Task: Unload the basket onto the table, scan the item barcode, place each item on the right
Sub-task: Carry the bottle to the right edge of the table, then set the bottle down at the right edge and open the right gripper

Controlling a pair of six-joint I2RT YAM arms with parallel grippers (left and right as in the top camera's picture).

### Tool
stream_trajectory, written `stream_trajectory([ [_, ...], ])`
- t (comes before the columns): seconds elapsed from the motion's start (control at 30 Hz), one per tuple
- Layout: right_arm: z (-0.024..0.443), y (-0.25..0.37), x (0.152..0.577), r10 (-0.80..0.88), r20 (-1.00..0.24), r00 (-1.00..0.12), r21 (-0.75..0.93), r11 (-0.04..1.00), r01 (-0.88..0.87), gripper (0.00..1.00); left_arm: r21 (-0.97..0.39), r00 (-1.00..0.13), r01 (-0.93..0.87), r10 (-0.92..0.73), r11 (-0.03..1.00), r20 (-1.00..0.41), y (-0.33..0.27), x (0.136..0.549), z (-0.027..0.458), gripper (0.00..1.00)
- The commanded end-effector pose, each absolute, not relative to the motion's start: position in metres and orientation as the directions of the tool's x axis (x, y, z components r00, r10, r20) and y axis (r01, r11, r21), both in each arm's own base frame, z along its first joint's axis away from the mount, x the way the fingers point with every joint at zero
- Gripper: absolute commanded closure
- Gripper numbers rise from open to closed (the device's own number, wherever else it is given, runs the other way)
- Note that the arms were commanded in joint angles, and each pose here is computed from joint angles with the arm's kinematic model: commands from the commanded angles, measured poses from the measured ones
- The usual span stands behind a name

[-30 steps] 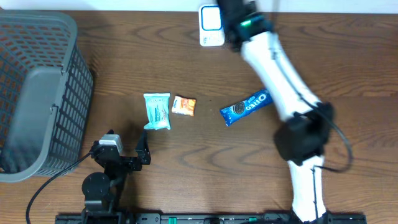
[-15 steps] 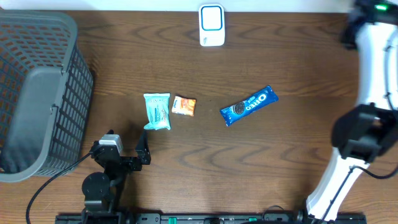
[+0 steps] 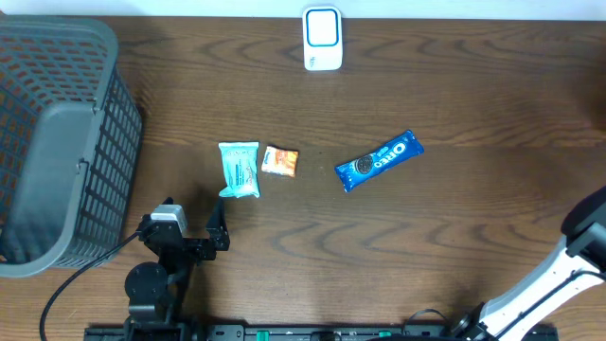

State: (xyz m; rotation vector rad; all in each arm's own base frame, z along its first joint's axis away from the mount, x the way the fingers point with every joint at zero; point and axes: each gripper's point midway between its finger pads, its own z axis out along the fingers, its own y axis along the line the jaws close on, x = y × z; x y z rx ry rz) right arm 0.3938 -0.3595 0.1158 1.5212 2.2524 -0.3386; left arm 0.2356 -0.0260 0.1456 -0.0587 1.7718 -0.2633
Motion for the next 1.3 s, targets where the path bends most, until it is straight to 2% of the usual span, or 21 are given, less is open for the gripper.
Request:
stream_trajectory([
  [0.0, 0.084, -0.36, 0.38, 0.879, -0.399, -0.261, 0.05, 0.305, 0.951, 0.4, -0.197, -0.254, 0.113, -0.163, 0.974, -0.953, -0.028, 0.234, 0.133, 0.02],
  [0.17, 0.061, -0.368, 0.361, 0.904, -0.376, -0.205, 0.048, 0.239, 0.97, 0.4, -0.197, -0.254, 0.113, -0.163, 0.974, -0.953, -0.028, 0.234, 0.133, 0.02],
  [0.2, 0.058, -0.37, 0.356, 0.908, -0.371, -0.197, 0.044, 0.229, 0.972, 0.36, -0.197, -0.254, 0.113, -0.163, 0.974, -0.953, -0.028, 0.234, 0.133, 0.02],
  [0.53, 0.058, -0.381, 0.342, 0.916, -0.365, -0.169, 0.04, 0.197, 0.98, 0.35, -0.197, -0.254, 0.113, -0.163, 0.974, -0.953, -0.028, 0.234, 0.133, 0.02],
  [0.7, 0.056, -0.378, 0.341, 0.924, -0.343, -0.169, 0.054, 0.199, 0.979, 0.25, -0.197, -0.254, 0.113, -0.163, 0.974, -0.953, -0.028, 0.234, 0.133, 0.02],
  [0.83, 0.056, -0.378, 0.341, 0.924, -0.342, -0.169, 0.054, 0.199, 0.979, 0.23, -0.197, -0.254, 0.113, -0.163, 0.974, -0.953, -0.028, 0.234, 0.133, 0.02],
  [0.93, 0.059, -0.373, 0.349, 0.93, -0.324, -0.172, 0.1, 0.214, 0.972, 0.13, -0.197, -0.254, 0.113, -0.163, 0.974, -0.953, -0.028, 0.234, 0.133, 0.02],
  [1.0, 0.067, -0.369, 0.357, 0.935, -0.311, -0.172, 0.156, 0.229, 0.961, 0.02, -0.197, -0.254, 0.113, -0.163, 0.974, -0.953, -0.028, 0.234, 0.133, 0.02],
  [1.03, 0.077, -0.366, 0.363, 0.936, -0.307, -0.171, 0.196, 0.239, 0.951, 0.01, -0.197, -0.254, 0.113, -0.163, 0.974, -0.953, -0.028, 0.234, 0.133, 0.02],
  [1.27, 0.177, -0.345, 0.38, 0.923, -0.357, -0.145, 0.396, 0.29, 0.871, 0.01, -0.197, -0.254, 0.113, -0.163, 0.974, -0.953, -0.028, 0.234, 0.133, 0.02],
])
